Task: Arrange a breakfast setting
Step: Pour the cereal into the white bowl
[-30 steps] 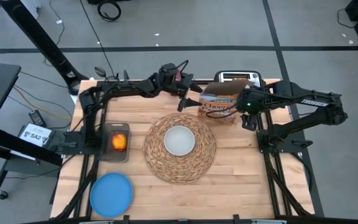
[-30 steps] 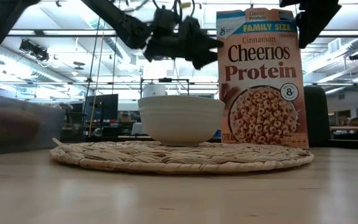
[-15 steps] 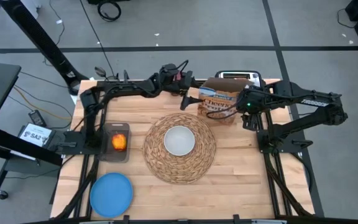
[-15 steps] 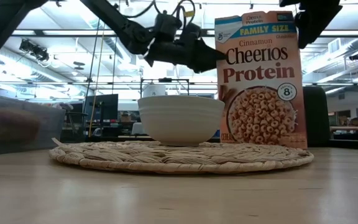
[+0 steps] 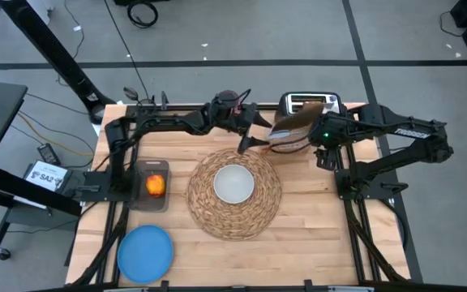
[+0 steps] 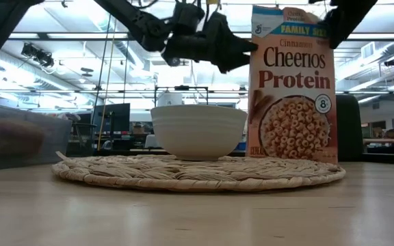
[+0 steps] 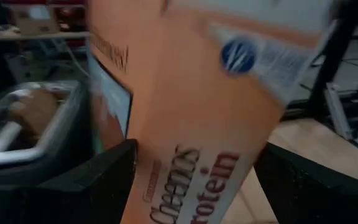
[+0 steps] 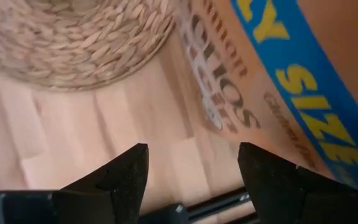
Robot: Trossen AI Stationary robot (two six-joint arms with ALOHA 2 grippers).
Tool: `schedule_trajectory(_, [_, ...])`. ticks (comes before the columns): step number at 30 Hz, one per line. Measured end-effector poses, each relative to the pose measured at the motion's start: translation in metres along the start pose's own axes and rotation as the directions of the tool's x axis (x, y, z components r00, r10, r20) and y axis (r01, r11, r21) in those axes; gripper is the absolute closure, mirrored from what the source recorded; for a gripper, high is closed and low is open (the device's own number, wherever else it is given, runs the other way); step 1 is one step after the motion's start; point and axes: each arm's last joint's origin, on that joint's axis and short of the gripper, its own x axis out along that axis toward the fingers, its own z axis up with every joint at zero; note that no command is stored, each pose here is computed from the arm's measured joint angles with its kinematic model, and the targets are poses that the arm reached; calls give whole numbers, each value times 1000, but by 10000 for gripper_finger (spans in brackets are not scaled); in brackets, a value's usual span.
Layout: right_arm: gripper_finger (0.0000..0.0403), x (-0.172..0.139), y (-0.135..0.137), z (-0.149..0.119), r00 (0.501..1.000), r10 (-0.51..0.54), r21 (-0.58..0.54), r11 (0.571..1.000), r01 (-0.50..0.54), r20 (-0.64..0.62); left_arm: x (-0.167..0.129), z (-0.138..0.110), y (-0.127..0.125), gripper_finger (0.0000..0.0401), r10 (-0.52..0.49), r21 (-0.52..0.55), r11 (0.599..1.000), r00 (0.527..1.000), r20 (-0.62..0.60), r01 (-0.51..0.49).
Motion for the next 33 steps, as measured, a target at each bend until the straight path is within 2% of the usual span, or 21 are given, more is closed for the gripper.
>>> schedule_trajectory(4, [150, -11, 1, -5, 999, 15, 24, 1000, -14, -31, -10, 8, 4, 83, 55, 36, 998, 998, -20, -55])
schedule_trajectory(11, [150, -25, -3, -15, 999, 27, 165, 986, -33, 41, -15, 2, 15, 83, 132, 50, 990, 989, -60, -129])
schedule_trajectory(15, [151, -32, -13, -24, 989, -111, 273, 958, 82, 95, -16, 2, 18, 83, 163, 77, 984, 985, -58, -159])
schedule_trajectory(18, [151, -27, -21, -31, 978, -196, 313, 935, 163, 76, -13, -6, 19, 83, 160, 55, 986, 983, -90, -155])
schedule_trajectory(21, [151, -15, -26, -38, 970, -242, 234, 945, 230, 21, -13, -10, 18, 83, 154, 43, 988, 981, -118, -150])
schedule_trajectory(23, [151, -5, -30, -39, 949, -315, 141, 939, 314, -17, -15, -10, 19, 83, 156, 32, 988, 980, -127, -153])
schedule_trajectory(25, [151, 5, -33, -34, 912, -408, 28, 912, 409, -33, -18, -9, 22, 83, 159, 5, 987, 979, -130, -160])
schedule_trajectory(28, [151, 20, -38, -24, 849, -528, -121, 844, 522, -25, -21, -8, 25, 83, 170, -41, 984, 977, -127, -176])
schedule_trajectory(30, [151, 30, -40, -18, 819, -573, -186, 807, 560, -17, -21, -10, 25, 83, 167, -49, 983, 976, -139, -175])
schedule_trajectory(33, [151, 43, -42, -13, 815, -580, -237, 794, 560, -17, -15, -19, 25, 83, 159, -46, 985, 976, -151, -167])
